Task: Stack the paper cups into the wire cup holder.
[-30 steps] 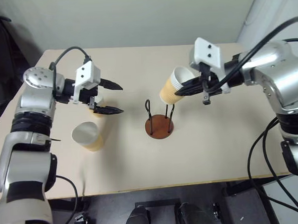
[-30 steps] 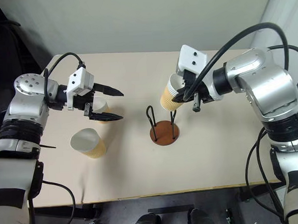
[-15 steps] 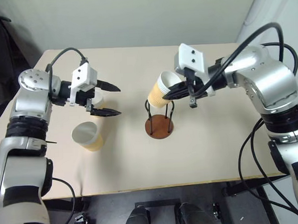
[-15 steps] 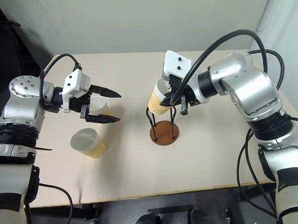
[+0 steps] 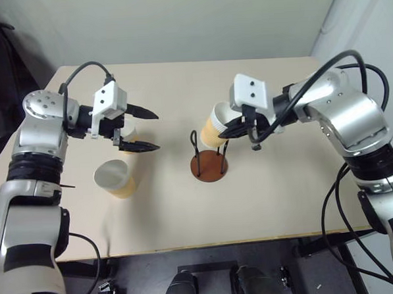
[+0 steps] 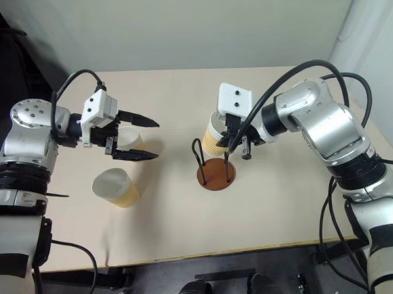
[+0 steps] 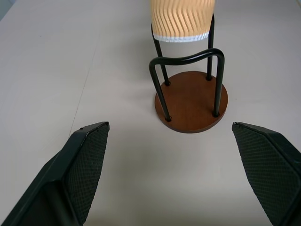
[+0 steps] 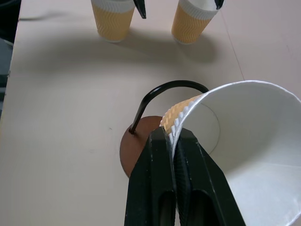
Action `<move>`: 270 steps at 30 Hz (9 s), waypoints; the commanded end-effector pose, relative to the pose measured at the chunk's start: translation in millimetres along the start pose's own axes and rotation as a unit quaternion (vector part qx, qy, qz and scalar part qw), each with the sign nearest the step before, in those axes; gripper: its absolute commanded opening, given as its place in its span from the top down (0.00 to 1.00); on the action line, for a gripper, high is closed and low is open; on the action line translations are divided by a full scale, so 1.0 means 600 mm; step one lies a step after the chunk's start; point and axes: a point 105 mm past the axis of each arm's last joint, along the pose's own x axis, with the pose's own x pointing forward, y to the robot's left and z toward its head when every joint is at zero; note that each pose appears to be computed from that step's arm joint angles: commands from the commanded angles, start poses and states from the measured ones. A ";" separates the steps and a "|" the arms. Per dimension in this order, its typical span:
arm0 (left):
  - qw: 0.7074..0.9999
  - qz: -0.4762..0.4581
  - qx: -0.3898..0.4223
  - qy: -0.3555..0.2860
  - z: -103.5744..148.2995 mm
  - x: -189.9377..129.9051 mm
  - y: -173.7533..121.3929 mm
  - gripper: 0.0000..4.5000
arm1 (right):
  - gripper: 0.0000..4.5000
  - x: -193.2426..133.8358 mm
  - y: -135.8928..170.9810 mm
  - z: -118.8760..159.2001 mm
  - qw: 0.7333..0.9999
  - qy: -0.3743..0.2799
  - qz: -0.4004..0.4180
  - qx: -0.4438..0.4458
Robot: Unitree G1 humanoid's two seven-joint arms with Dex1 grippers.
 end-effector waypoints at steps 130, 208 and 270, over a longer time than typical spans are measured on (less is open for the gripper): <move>0.860 0.001 0.256 0.442 -0.164 -0.006 0.051 0.54 | 0.08 -0.116 0.041 0.018 0.986 -0.112 -0.024 0.117; 0.854 -0.258 0.409 0.190 0.173 0.184 0.001 0.99 | 0.08 -0.188 0.064 -0.043 0.989 -0.009 -0.039 0.146; 0.845 -0.215 0.370 0.322 0.043 -0.019 0.011 0.01 | 0.08 -0.183 0.064 -0.057 0.988 -0.010 -0.032 0.151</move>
